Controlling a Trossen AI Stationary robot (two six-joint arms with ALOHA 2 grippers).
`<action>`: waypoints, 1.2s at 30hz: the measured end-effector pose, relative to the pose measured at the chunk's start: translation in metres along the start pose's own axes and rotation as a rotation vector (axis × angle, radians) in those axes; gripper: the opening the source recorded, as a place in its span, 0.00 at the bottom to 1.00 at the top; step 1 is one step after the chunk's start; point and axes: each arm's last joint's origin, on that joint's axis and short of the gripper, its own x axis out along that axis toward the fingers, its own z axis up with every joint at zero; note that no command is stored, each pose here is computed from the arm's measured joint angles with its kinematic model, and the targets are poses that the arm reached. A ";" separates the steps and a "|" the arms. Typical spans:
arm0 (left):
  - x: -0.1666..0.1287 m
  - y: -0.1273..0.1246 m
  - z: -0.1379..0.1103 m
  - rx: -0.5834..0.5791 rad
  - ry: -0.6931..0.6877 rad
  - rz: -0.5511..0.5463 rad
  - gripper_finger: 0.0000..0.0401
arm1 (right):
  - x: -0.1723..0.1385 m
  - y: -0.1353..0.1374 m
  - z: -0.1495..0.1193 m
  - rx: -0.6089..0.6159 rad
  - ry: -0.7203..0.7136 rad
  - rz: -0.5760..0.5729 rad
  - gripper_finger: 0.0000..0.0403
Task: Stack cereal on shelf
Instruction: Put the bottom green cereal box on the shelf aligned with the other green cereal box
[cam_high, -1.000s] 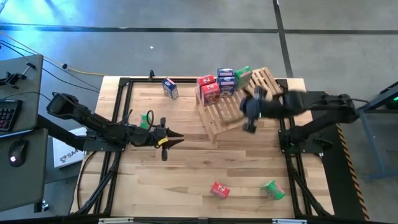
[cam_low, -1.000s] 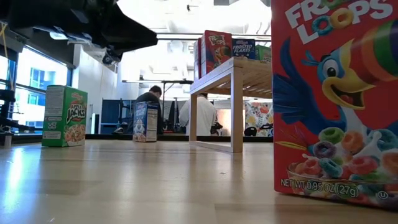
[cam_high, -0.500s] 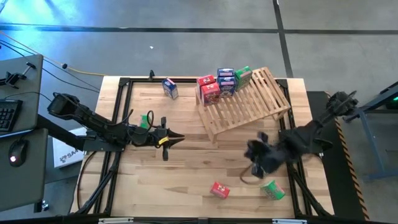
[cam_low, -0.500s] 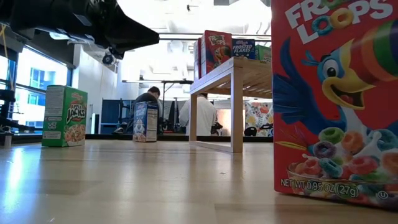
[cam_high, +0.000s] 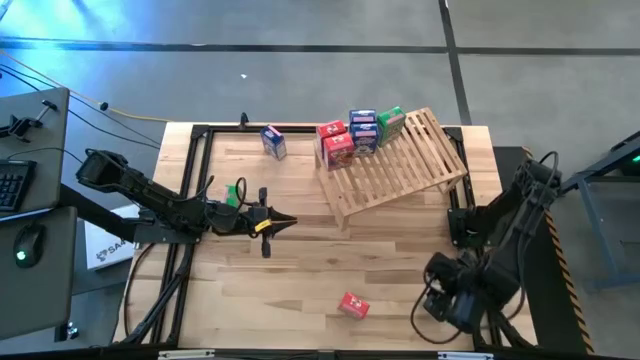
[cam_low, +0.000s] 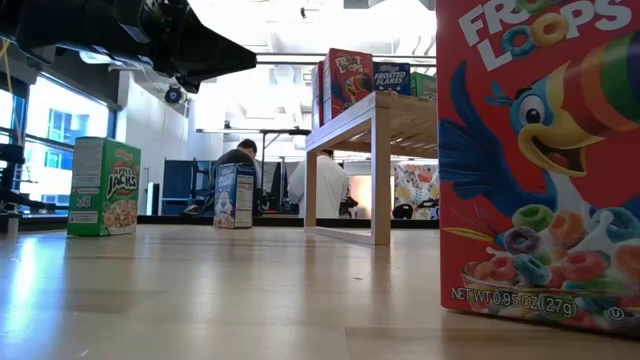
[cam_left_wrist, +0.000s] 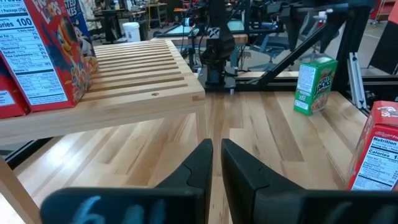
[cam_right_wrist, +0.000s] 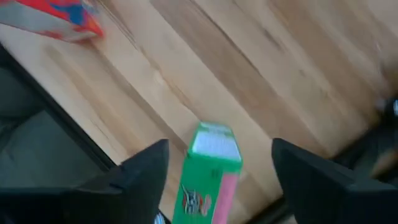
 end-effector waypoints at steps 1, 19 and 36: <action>0.000 0.000 0.000 0.000 0.000 0.000 0.06 | 0.001 0.003 -0.003 0.013 0.014 -0.017 0.69; 0.000 0.000 0.000 0.019 0.002 -0.001 0.06 | 0.034 0.020 -0.028 0.092 0.119 -0.147 0.71; 0.000 0.000 -0.002 0.059 0.015 -0.002 0.05 | 0.056 0.023 -0.016 0.026 0.182 -0.132 0.45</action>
